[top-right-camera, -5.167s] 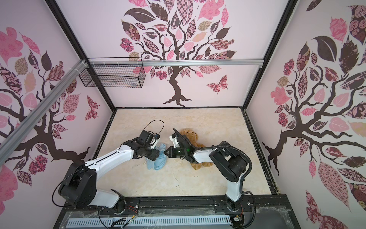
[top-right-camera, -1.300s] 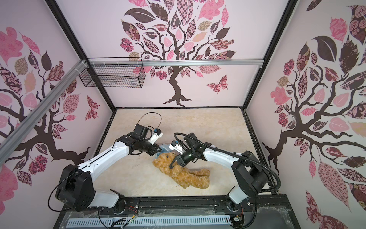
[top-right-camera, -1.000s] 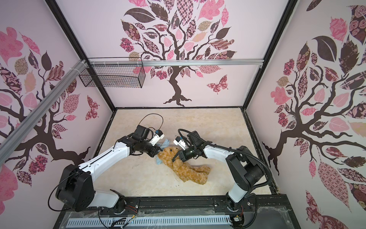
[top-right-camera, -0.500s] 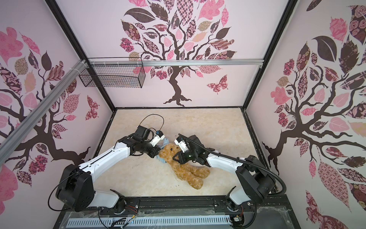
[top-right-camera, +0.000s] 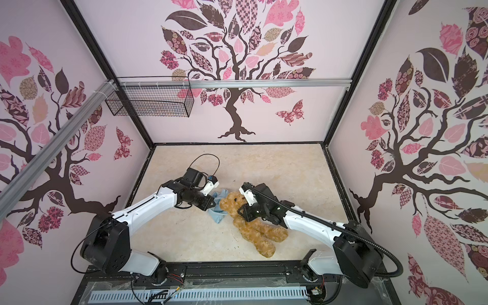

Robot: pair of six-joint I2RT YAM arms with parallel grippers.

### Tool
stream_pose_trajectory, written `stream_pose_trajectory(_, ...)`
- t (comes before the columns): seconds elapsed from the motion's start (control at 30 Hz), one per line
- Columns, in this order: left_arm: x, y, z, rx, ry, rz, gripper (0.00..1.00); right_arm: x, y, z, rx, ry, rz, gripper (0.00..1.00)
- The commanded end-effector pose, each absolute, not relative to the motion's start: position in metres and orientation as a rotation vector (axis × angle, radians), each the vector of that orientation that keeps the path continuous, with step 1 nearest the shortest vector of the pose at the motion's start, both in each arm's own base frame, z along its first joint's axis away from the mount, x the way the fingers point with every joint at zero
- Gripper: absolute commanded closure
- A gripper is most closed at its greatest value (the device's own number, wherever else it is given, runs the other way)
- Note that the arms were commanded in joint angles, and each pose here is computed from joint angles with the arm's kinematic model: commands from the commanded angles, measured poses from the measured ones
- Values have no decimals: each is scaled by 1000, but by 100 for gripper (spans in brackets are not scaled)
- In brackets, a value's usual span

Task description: Dress the teddy bear

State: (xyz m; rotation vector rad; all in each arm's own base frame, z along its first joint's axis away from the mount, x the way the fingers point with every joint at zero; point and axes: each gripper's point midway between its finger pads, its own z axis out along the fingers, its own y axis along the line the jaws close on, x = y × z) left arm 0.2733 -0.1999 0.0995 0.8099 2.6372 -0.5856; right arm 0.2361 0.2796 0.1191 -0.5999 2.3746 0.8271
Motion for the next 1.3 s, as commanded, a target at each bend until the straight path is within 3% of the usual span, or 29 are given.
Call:
stream_pose_trajectory(0.0, 280, -206, 112, 792, 2628, -598, 100, 258, 261, 131, -518, 2342, 600, 88)
stream_pose_trajectory(0.27, 285, -211, 118, 713, 2659, -635, 100, 251, 273, 126, -597, 2329, 422, 89)
stream_pose_trajectory(1.03, 288, -227, 122, 533, 2750, -765, 100, 227, 317, 101, -768, 2353, 213, 90)
stream_pose_trajectory(1.27, 288, -234, 122, 509, 2748, -818, 100, 203, 333, 96, -956, 2325, 342, 90)
